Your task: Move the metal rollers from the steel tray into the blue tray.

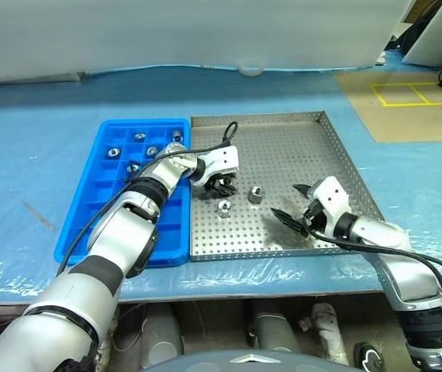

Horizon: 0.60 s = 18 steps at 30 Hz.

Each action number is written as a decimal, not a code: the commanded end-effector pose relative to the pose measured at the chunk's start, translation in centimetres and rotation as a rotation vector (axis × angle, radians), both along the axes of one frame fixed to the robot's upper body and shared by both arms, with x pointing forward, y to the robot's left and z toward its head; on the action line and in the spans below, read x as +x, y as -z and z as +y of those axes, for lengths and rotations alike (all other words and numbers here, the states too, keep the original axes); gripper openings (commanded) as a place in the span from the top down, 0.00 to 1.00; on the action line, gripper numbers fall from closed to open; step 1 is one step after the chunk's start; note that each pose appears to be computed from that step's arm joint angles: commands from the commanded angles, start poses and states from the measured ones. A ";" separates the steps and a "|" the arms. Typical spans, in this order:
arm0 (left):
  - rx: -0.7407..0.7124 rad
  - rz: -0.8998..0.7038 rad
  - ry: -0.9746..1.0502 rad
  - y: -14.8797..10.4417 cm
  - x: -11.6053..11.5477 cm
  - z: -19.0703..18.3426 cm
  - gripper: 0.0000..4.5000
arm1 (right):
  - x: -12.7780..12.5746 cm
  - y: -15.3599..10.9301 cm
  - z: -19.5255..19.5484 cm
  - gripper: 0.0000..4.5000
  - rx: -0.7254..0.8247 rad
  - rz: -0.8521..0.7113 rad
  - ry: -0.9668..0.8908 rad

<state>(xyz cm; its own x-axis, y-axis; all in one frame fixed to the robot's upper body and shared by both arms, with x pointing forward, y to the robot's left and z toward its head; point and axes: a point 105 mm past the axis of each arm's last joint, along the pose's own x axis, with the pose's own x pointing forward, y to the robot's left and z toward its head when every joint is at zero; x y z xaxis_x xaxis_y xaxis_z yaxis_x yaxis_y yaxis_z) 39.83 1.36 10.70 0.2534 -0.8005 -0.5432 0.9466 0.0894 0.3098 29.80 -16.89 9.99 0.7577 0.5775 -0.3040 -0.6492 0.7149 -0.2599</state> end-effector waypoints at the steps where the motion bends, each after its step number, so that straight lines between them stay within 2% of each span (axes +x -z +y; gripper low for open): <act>1: -0.278 -0.004 -0.043 -4.5 0.8 -1.1 0.61 | 0.1 -2.1 0.3 0.00 0.011 -0.074 -0.019; 6: -0.642 -0.087 -0.218 -9.4 2.5 0.6 0.61 | 0.8 -4.4 1.7 0.00 0.130 -0.110 -0.076; 9: -0.807 -0.161 -0.254 -11.1 1.7 1.9 0.61 | 1.5 -7.0 3.1 0.00 0.267 -0.132 -0.146; 14: -1.002 -0.198 -0.402 -11.4 -1.2 4.5 0.61 | 3.0 -10.6 5.3 0.00 0.426 -0.141 -0.290; 18: -0.996 -0.249 -0.518 -10.2 -3.2 5.8 0.61 | 3.9 -11.1 6.9 0.00 0.438 -0.117 -0.376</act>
